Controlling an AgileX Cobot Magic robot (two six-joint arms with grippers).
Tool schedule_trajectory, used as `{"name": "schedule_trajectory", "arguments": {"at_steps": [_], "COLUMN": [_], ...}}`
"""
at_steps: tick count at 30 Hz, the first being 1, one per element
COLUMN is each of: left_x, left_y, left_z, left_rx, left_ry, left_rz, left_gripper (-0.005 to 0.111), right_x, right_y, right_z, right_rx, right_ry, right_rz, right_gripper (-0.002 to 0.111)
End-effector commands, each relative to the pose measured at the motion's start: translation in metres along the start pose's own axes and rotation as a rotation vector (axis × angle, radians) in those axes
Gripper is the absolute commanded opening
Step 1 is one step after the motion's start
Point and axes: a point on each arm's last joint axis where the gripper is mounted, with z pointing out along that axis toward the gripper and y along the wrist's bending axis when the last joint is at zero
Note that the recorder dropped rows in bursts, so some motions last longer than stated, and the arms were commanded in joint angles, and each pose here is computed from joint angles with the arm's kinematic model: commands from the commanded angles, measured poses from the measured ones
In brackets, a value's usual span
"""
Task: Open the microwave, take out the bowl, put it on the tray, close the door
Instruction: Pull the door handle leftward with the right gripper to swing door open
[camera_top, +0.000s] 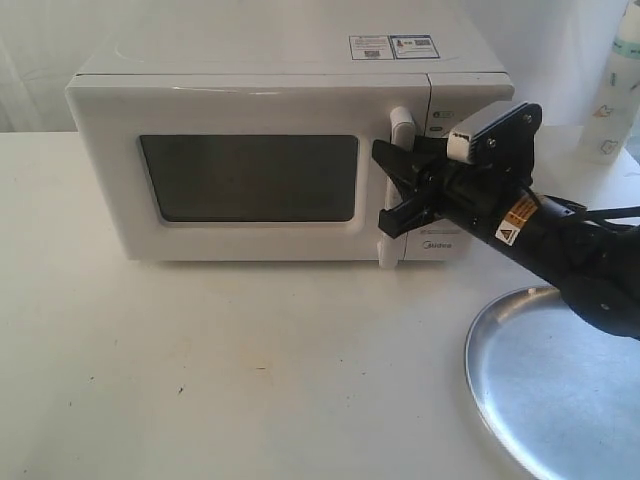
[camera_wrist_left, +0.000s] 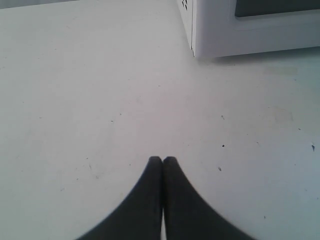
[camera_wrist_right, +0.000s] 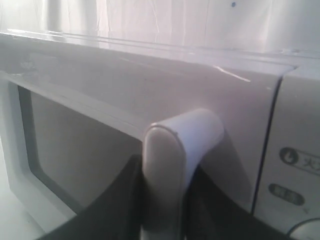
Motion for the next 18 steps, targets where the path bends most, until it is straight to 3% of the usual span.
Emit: {"name": "schedule_trajectory", "arguments": {"at_steps": [1,9,18], "left_x": [-0.001,-0.001,-0.001], "left_y": [-0.001,-0.001,-0.001], "left_z": [0.000,0.000,0.000], "left_rx": [0.010,0.010,0.010], "left_ry": [-0.003,-0.003,-0.003], "left_rz": [-0.010,-0.010,-0.010], "left_gripper": [0.000,0.000,0.000], "right_x": [-0.013,-0.037,-0.046], "right_y": [0.033,0.047,0.057], "right_z": [-0.007,-0.022,-0.040], "right_rx": [-0.261,-0.348,-0.347], "right_ry": [-0.032,-0.075,-0.084], "right_rz": [-0.143,-0.240,-0.241], "right_gripper": [0.000,0.000,0.000]}}
